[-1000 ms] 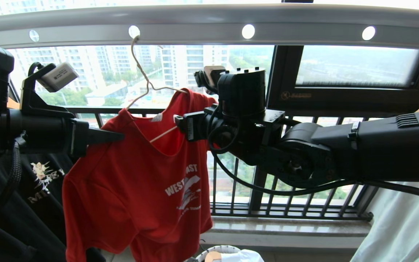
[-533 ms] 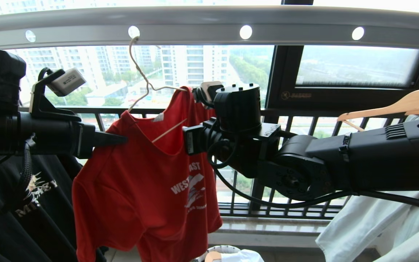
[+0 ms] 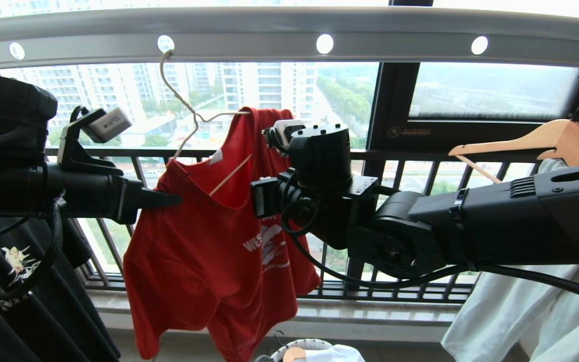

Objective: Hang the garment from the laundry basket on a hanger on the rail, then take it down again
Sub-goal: Take the clothes off the clothes rack

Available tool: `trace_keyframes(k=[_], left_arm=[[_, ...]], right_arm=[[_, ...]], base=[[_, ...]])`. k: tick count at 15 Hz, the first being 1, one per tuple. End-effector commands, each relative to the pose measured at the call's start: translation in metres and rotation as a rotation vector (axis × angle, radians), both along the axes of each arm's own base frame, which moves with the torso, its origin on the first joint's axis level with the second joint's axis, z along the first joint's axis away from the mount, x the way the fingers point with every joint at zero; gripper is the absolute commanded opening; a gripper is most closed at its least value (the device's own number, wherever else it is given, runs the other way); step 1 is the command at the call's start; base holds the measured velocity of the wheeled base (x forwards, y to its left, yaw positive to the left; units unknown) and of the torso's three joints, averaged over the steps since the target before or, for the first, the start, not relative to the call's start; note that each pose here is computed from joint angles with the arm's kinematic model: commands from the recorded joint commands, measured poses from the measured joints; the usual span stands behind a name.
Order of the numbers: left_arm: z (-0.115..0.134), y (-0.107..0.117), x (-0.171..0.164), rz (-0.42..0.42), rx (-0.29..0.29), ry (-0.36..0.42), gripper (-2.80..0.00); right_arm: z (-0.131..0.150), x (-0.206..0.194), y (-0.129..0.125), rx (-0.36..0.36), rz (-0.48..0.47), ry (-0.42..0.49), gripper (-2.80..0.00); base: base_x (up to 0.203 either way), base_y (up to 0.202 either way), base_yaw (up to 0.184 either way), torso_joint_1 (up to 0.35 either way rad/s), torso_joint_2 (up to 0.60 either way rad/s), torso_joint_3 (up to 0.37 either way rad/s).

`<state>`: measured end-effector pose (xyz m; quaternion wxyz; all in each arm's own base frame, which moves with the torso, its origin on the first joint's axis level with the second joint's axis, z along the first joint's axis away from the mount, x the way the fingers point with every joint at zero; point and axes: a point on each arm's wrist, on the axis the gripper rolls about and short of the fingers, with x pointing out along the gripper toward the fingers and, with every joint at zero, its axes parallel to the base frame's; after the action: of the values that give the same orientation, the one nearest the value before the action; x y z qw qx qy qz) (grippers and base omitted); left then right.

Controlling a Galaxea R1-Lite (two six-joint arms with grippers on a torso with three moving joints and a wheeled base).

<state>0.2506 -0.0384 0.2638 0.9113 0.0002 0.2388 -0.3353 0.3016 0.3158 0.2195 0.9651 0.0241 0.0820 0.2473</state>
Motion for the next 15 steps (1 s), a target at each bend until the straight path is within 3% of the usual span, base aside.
trace_keyframes(k=[1, 3, 8, 9, 15], left_arm=[[0.0, 0.0, 0.0, -0.003, -0.001, 0.003, -2.8], [0.0, 0.0, 0.0, -0.002, -0.002, 0.002, -2.8], [0.003, 0.0, -0.003, -0.001, -0.004, -0.007, -2.8], [0.003, 0.0, -0.003, -0.001, -0.004, -0.007, -2.8], [0.004, 0.0, -0.005, -0.002, -0.004, -0.013, -2.8]], right_arm=[[0.014, 0.0, 0.001, 0.034, 0.0, -0.035, -2.8], [0.028, 0.001, 0.003, 0.043, 0.002, -0.081, -2.8], [0.027, 0.016, 0.011, -0.011, -0.007, -0.145, -2.8], [0.027, 0.022, 0.011, -0.011, -0.014, -0.153, 0.0], [0.032, 0.038, 0.014, 0.019, -0.052, -0.191, 0.0]], base=[[0.0, 0.0, 0.0, 0.0, 0.0, 0.0], [0.0, 0.0, 0.0, 0.0, 0.0, 0.0], [0.0, 0.0, 0.0, 0.0, 0.0, 0.0], [0.0, 0.0, 0.0, 0.0, 0.0, 0.0], [0.0, 0.0, 0.0, 0.0, 0.0, 0.0]])
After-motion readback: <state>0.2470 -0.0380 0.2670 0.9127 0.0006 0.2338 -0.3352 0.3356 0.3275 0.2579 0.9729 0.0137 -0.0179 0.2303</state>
